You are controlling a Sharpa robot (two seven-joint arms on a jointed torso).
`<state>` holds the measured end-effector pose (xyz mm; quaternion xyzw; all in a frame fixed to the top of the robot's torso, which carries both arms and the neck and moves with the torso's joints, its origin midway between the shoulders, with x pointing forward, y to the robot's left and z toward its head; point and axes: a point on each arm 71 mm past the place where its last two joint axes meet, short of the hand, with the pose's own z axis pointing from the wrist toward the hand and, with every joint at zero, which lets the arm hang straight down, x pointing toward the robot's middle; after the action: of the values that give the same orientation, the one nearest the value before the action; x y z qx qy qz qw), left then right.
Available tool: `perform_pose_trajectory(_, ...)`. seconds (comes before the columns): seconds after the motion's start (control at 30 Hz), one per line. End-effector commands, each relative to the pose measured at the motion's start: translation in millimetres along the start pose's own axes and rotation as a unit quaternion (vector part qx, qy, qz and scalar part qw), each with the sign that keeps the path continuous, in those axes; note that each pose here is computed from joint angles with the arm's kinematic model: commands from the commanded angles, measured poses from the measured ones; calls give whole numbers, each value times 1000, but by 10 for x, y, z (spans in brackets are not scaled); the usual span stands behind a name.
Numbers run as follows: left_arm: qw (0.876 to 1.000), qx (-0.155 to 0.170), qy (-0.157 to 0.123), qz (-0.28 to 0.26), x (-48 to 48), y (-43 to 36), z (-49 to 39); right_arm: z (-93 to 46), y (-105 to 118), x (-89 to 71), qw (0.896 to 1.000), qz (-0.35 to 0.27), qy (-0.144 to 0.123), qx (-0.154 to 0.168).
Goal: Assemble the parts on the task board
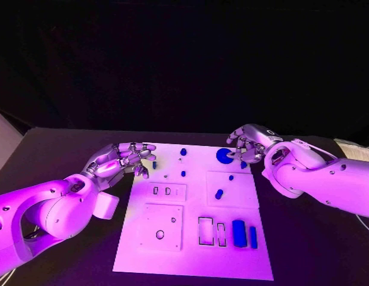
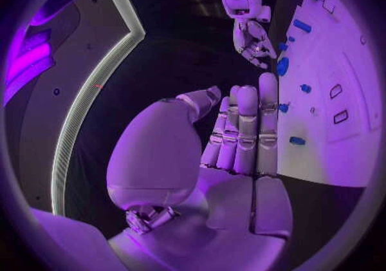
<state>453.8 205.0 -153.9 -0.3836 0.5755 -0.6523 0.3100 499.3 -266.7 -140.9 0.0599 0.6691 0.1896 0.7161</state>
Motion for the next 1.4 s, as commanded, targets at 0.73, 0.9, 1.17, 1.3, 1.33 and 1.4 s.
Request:
perform_pose_trajectory(0.73, 1000, 4, 11, -6, 24, -6, 22, 60, -101, 98, 997, 38, 55, 45)
perform_pose_trajectory(0.9, 1000, 4, 11, -6, 27, -4, 23, 100, -62, 157, 996, 38, 64, 44)
perform_pose_trajectory(1.17, 1000, 3, 11, -6, 23, -4, 19, 118, 11, 281, 995, 34, 79, 44)
perform_pose_trajectory(1.3, 1000, 3, 10, -5, 20, -4, 18, 127, 8, 287, 996, 24, 75, 46)
perform_pose_trajectory(1.33, 1000, 2, 10, -5, 19, -4, 18, 128, 6, 286, 996, 22, 74, 46)
perform_pose_trajectory(1.4, 1000, 2, 10, -5, 17, -5, 17, 130, 3, 285, 996, 18, 72, 46)
